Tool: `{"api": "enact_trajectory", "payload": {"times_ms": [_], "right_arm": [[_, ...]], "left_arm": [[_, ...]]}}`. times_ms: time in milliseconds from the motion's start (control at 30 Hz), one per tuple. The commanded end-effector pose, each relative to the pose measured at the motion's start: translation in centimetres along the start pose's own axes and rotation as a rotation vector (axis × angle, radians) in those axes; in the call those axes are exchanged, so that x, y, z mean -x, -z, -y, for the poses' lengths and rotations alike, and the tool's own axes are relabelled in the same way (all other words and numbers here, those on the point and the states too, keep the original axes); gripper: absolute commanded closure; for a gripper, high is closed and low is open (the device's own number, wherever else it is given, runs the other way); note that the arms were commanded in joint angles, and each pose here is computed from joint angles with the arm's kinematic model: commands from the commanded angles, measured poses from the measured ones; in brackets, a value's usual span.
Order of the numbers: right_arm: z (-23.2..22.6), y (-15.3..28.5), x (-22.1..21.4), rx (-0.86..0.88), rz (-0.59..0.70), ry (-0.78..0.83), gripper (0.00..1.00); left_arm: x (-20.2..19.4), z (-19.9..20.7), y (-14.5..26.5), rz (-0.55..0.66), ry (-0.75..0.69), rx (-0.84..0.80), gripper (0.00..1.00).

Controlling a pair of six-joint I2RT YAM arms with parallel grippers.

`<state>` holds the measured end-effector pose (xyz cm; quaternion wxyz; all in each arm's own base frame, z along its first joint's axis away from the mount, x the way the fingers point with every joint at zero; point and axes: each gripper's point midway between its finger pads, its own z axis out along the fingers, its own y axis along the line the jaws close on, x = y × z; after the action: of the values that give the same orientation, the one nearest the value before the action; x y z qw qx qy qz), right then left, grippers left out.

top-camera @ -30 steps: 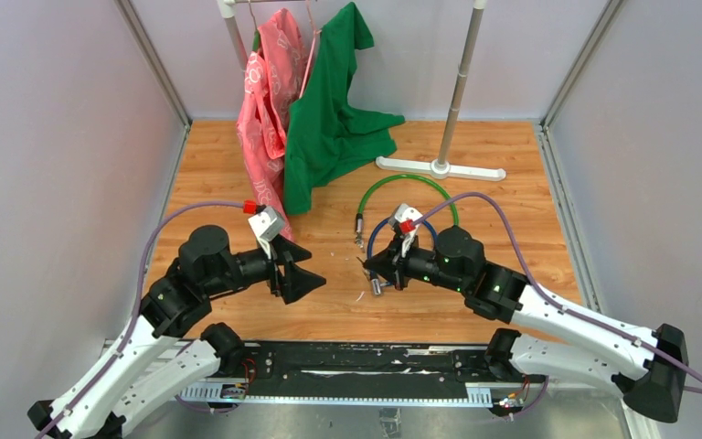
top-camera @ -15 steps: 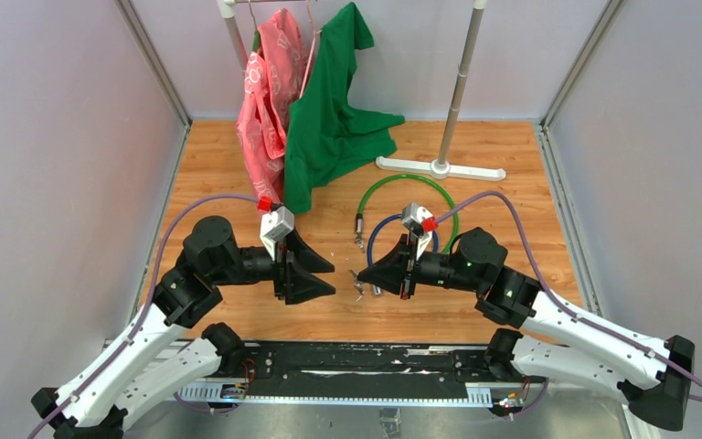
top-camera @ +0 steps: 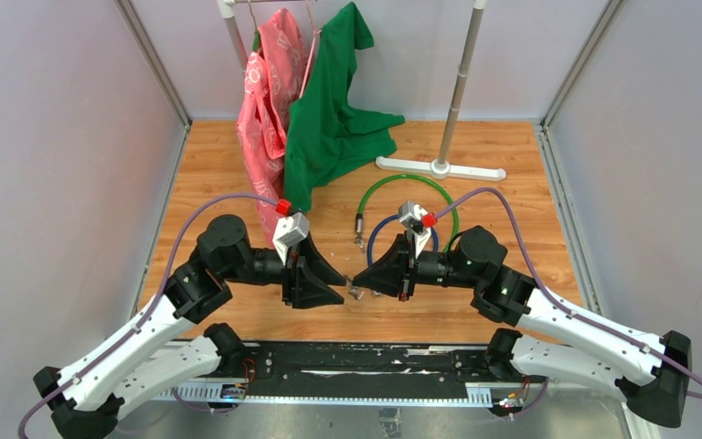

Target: Unlock with the key

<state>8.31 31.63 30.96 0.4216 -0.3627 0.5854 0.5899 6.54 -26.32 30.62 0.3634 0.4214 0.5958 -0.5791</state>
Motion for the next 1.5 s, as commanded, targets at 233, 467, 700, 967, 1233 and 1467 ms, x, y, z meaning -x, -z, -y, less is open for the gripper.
{"api": "enact_trajectory", "payload": {"times_ms": [233, 467, 700, 967, 1233, 1467], "right_arm": [[-1.6, 0.3, 1.2, 0.078, 0.036, -0.007, 1.0], [-1.4, 0.1, 0.3, 0.075, 0.003, -0.041, 1.0], [-1.0, -0.1, -0.4, 0.062, -0.019, -0.064, 1.0], [-0.8, -0.3, -0.5, 0.06, -0.027, -0.07, 1.0], [-0.9, -0.4, -0.7, 0.063, -0.035, -0.072, 1.0], [-0.7, -0.4, -0.7, 0.055, -0.042, -0.066, 1.0]], "left_arm": [[1.0, 0.1, -0.1, 0.012, -0.049, 0.015, 0.58], [1.4, -0.5, 0.3, 0.027, -0.068, 0.073, 0.55], [1.4, -0.6, 0.3, 0.019, -0.07, 0.076, 0.58], [1.3, -0.3, 0.3, 0.014, -0.068, 0.066, 0.69], [1.2, -0.4, 0.1, 0.008, -0.064, 0.067, 0.82], [1.0, -0.7, 0.0, 0.0, -0.056, 0.076, 1.0]]}}
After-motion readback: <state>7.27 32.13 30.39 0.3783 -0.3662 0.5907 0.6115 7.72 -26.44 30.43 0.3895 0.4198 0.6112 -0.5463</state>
